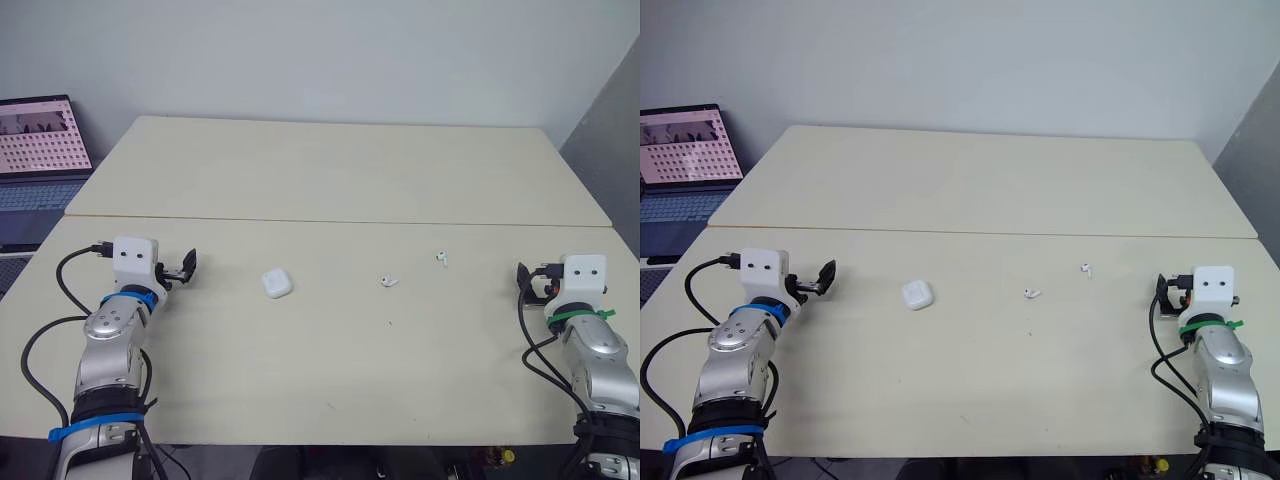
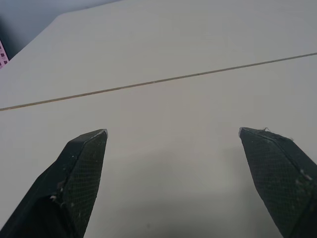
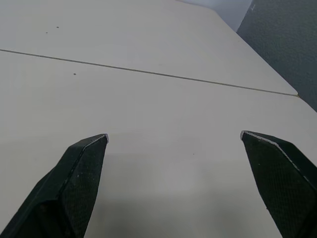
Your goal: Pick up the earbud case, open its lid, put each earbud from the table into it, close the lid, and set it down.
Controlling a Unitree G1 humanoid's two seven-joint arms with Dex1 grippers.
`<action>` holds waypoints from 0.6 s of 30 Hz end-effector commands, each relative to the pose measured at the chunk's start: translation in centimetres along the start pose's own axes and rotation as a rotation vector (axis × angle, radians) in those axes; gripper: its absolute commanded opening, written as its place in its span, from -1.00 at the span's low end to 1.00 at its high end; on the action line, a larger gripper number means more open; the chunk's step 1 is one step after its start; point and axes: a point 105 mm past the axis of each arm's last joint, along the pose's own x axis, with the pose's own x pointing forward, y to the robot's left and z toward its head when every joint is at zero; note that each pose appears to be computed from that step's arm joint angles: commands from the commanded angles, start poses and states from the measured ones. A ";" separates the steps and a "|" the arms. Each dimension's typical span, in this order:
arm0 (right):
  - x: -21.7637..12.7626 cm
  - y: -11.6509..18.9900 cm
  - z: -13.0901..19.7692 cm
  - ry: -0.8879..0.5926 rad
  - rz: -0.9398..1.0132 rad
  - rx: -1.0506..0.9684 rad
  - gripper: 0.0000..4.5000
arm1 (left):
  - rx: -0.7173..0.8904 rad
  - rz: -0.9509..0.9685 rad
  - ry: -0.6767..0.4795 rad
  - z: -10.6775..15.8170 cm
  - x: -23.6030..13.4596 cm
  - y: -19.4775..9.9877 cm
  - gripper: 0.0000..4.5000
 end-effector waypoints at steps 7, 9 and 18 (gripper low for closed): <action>0.1 -0.9 1.6 -0.053 -0.025 -0.007 1.00 | -0.020 0.009 -0.078 1.8 0.2 0.5 0.99; 0.1 -0.9 1.6 -0.053 -0.024 -0.007 1.00 | -0.022 0.008 -0.081 1.8 0.2 0.6 0.99; 0.1 -0.8 1.6 -0.055 -0.030 -0.003 1.00 | -0.016 -0.006 -0.082 2.0 0.4 0.6 0.99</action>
